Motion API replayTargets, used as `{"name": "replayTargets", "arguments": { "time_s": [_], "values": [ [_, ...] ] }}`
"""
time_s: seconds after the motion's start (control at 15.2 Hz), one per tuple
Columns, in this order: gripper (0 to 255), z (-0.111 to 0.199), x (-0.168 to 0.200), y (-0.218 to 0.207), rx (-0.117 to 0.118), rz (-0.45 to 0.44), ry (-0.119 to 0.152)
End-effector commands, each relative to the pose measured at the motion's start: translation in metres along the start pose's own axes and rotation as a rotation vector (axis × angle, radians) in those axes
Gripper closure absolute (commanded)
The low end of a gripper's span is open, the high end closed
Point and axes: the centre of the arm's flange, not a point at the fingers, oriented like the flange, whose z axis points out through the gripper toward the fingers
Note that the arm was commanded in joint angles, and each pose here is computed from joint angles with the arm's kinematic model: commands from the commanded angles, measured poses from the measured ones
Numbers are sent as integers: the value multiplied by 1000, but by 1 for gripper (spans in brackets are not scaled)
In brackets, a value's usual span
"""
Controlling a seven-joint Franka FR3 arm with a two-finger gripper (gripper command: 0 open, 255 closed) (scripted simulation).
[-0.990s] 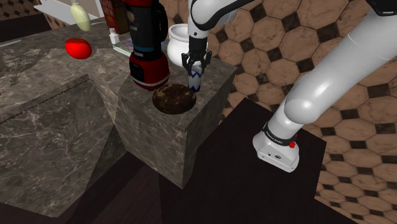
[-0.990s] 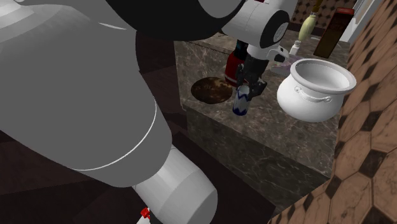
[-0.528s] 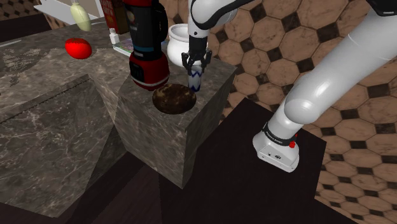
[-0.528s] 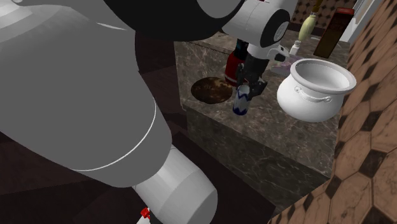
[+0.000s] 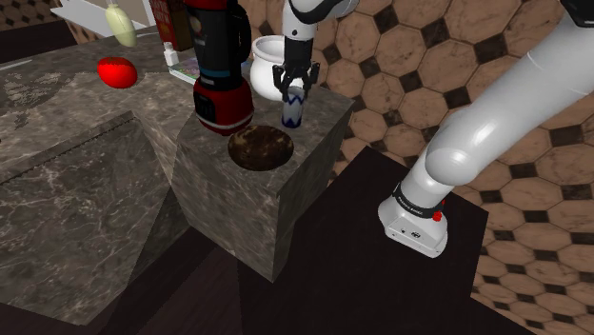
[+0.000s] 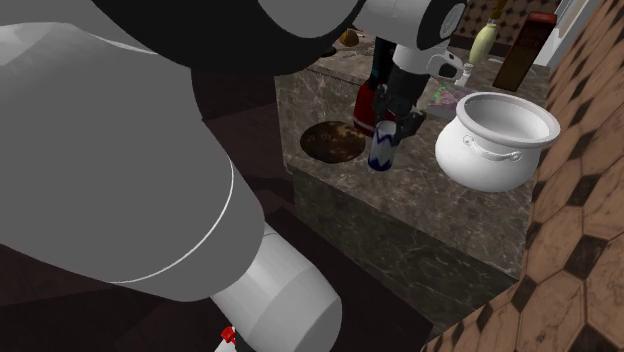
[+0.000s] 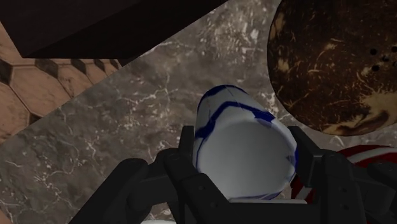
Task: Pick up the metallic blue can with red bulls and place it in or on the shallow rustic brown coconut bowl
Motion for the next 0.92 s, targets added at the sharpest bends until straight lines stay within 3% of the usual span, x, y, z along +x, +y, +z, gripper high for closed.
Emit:
{"name": "replayTargets", "arguments": {
  "time_s": [0.0, 0.86],
  "values": [
    [255, -11, 0, -2, 0, 0, 0],
    [255, -77, -9, -3, 0, 0, 0]
  ]
}}
